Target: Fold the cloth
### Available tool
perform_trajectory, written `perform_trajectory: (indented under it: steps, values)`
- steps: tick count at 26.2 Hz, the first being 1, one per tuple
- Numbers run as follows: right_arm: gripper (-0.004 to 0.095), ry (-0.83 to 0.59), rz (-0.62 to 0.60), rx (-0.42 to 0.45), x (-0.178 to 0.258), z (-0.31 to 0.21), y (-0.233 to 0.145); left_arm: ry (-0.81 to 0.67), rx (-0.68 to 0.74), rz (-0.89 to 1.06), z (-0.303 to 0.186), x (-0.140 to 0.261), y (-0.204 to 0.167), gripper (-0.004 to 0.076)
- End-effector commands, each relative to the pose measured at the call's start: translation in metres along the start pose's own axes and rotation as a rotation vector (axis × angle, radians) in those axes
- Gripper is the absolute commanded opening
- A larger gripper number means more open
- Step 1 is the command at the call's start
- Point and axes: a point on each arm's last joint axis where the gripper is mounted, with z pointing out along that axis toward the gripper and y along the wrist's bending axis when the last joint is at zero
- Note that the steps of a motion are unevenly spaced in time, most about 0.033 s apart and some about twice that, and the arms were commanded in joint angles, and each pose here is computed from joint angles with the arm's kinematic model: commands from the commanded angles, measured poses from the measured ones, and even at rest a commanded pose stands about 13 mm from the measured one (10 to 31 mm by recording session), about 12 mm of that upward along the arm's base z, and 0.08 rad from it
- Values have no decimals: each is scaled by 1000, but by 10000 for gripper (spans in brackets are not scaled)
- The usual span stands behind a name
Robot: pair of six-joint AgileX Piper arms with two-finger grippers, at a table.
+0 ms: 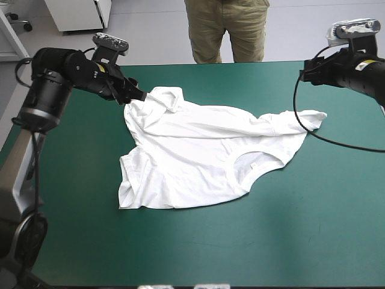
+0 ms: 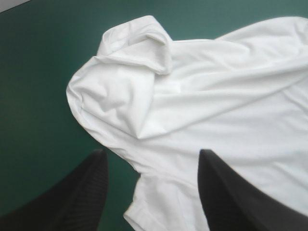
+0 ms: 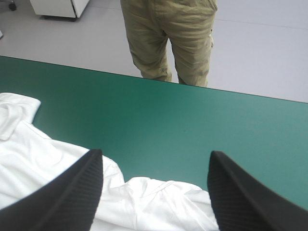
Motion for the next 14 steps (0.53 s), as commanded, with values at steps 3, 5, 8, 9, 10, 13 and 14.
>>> perform_trajectory:
  steps: [3,5,8,9,10,13,14]
  values:
    - [549,-112,10,-28,-13,-83,22,112,54,-39,-37,65,-20,412]
    - [549,-96,0,-45,-9,-103,29,174,69,-68,-27,104,-27,412]
    - [550,-114,0,-53,-8,-119,34,143,128,-77,-22,135,-39,412]
    - [549,-121,1,-54,-8,-123,35,148,161,-49,-17,145,-43,412]
    - [548,-126,-1,-53,-8,-125,35,154,188,-19,-12,152,-47,412]
    - [540,-120,1,-57,-7,-127,36,232,212,50,7,172,-58,412]
    - [540,-111,2,-60,-7,-126,36,249,191,53,12,176,-59,412]
